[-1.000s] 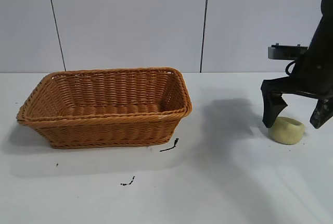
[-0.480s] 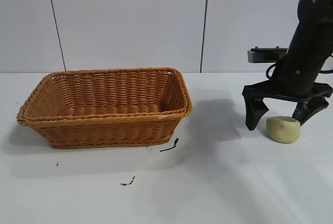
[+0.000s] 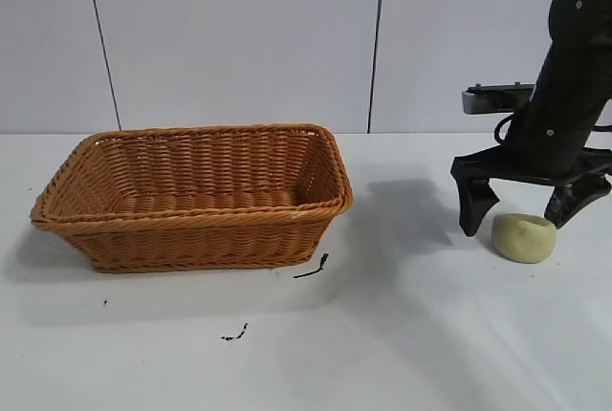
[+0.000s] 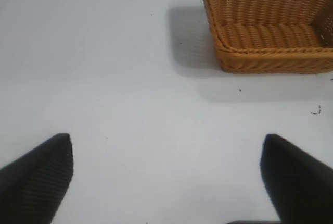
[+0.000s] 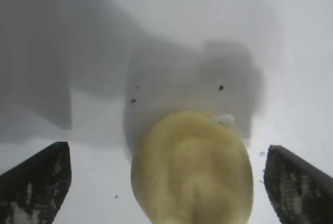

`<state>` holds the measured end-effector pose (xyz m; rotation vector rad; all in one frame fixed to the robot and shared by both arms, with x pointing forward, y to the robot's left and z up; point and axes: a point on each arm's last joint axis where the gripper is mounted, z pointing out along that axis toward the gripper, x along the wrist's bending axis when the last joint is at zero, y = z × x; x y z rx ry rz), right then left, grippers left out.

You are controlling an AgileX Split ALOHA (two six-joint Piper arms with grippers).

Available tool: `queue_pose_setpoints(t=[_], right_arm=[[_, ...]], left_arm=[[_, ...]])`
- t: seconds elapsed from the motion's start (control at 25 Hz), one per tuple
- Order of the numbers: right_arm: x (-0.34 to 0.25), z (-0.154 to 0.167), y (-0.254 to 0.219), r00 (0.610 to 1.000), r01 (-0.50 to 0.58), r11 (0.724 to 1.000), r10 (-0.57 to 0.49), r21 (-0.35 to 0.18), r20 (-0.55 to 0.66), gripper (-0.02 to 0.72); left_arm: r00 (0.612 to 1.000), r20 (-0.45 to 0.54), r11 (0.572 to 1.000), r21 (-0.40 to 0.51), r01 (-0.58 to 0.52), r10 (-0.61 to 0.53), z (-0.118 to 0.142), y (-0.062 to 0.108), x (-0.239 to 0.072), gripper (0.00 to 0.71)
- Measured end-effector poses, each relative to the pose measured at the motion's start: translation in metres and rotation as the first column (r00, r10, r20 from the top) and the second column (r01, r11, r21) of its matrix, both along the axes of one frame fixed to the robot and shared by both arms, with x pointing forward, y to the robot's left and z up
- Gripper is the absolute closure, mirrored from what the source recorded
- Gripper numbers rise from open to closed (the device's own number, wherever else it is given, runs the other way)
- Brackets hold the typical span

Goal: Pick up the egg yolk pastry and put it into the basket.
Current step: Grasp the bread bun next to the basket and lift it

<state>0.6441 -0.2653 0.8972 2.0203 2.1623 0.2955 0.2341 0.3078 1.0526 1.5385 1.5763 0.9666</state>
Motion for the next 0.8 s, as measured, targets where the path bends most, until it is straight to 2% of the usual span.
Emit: queue_pose_setpoints(t=[0.24,0.32,0.52,0.56,0.64,0.8], right_arm=[[-0.001,-0.016,0.0,0.999,0.006,1.0,-0.006,-0.002,-0.044,0.017],[-0.001,-0.016,0.0,0.999,0.006,1.0,-0.006,-0.002,-0.045,0.093],[-0.002,-0.016,-0.001,0.998,0.004,1.0,-0.004,-0.008,-0.06,0.486],[-0.002,-0.015,-0.001,0.998,0.005,1.0,-0.005,-0.007,-0.061,0.54],[-0.002,-0.012,-0.001,0.998,0.005,1.0,-0.005,-0.006,-0.057,0.584],[-0.004,0.013,-0.001,1.0,0.004,1.0,-0.004,-0.002,-0.01,0.61]], left_arm=[[1.0,0.0,1.0,0.0,0.0,0.0,0.0,0.0,0.0,0.014],[1.0,0.0,1.0,0.0,0.0,0.0,0.0,0.0,0.0,0.014],[1.0,0.0,1.0,0.0,0.0,0.0,0.0,0.0,0.0,0.014],[1.0,0.0,1.0,0.0,0.0,0.0,0.0,0.0,0.0,0.014],[1.0,0.0,1.0,0.0,0.0,0.0,0.0,0.0,0.0,0.014],[1.0,0.0,1.0,0.0,0.0,0.0,0.0,0.0,0.0,0.014]])
